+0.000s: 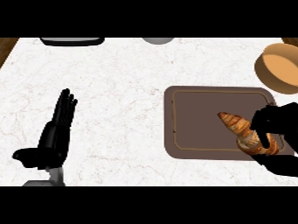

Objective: Pick the croissant from the tray and place it in the pot

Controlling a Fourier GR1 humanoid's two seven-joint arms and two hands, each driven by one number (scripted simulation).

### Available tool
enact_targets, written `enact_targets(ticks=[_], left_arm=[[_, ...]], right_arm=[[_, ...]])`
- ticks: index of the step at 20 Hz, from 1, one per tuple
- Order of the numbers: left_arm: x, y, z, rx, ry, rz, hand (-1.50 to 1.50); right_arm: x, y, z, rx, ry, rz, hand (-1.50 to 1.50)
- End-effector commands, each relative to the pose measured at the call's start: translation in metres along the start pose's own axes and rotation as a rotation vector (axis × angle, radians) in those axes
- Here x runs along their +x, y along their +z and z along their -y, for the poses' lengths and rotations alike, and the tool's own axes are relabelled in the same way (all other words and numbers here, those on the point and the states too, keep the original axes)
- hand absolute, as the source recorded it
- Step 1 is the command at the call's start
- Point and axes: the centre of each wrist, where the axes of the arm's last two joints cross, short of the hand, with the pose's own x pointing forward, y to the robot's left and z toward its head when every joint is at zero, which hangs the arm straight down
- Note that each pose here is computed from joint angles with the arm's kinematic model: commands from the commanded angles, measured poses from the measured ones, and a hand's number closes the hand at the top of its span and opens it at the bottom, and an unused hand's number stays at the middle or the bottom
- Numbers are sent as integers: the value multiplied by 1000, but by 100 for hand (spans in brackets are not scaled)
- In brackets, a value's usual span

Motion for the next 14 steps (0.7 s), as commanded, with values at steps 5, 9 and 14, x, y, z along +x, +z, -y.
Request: enact_targets(ticks=[5,9,14], left_arm=[[5,-2,7,1,-9,7,0],[5,-12,-2,-7,13,4,0],[20,-6,-1,-5,-11,10,0]], right_arm=[[7,5,46,-164,64,-178,150],[-30,-10,75,-188,82,-255,150],[-75,-2,97,-199,102,-334,150]])
